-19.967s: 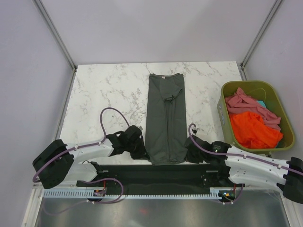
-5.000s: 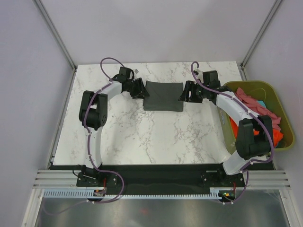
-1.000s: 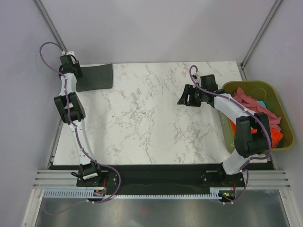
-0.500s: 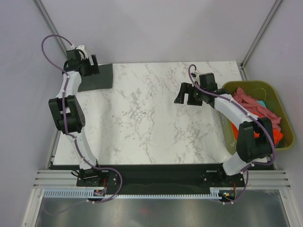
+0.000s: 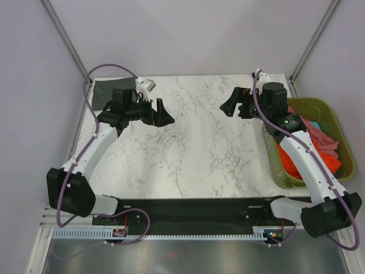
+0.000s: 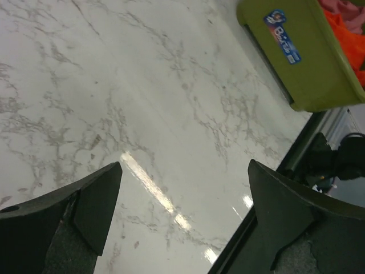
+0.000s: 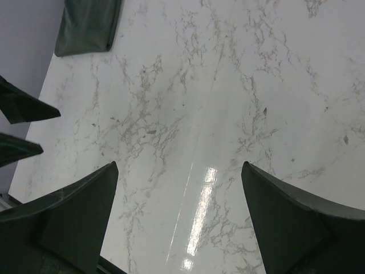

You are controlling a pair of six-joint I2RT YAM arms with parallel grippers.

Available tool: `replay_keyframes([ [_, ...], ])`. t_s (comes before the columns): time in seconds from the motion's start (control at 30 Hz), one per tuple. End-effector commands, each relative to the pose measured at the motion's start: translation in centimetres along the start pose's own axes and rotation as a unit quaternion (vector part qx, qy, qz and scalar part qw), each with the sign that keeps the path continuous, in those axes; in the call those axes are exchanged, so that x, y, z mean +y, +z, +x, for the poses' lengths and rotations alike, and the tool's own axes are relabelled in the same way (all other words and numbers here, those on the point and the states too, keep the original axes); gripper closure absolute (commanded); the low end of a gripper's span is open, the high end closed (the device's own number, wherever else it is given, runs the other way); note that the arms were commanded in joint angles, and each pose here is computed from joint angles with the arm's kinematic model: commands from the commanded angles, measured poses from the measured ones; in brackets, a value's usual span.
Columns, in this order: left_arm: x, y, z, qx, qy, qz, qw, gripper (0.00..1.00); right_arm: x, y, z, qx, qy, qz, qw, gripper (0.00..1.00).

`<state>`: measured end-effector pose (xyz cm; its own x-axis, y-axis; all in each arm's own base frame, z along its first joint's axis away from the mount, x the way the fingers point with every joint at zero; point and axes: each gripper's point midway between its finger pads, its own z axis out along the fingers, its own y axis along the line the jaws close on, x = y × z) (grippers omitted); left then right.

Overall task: Fold and stack the t-shirts
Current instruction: Reset both grippers

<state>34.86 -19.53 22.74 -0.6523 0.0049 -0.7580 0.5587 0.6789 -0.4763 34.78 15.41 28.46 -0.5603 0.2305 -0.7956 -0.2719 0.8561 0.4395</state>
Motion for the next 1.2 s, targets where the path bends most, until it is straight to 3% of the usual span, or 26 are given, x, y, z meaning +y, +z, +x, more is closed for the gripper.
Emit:
replay_keyframes([
  [0.0, -5.2, -3.7, -1.1, -0.046, 0.029, 0.054, 0.997, 0.00, -0.4, -1.6, 0.1, -0.012, 0.005, 0.019, 1.000, 0.02],
  [0.27, -7.6, -7.3, -0.7, -0.106, 0.082, 0.052, 0.990, 0.00, 0.0, -3.0, 0.2, -0.043, 0.025, 0.008, 0.999, 0.02],
  [0.57, -9.5, -8.8, -0.8, -0.129, 0.082, 0.080, 0.985, 0.00, 0.5, -5.2, -1.5, -0.104, 0.041, 0.008, 0.994, 0.02],
  [1.17, -9.5, -8.8, -0.2, -0.139, 0.082, 0.086, 0.983, 0.00, -0.1, -4.9, -0.9, -0.100, 0.045, 0.017, 0.994, 0.02],
])
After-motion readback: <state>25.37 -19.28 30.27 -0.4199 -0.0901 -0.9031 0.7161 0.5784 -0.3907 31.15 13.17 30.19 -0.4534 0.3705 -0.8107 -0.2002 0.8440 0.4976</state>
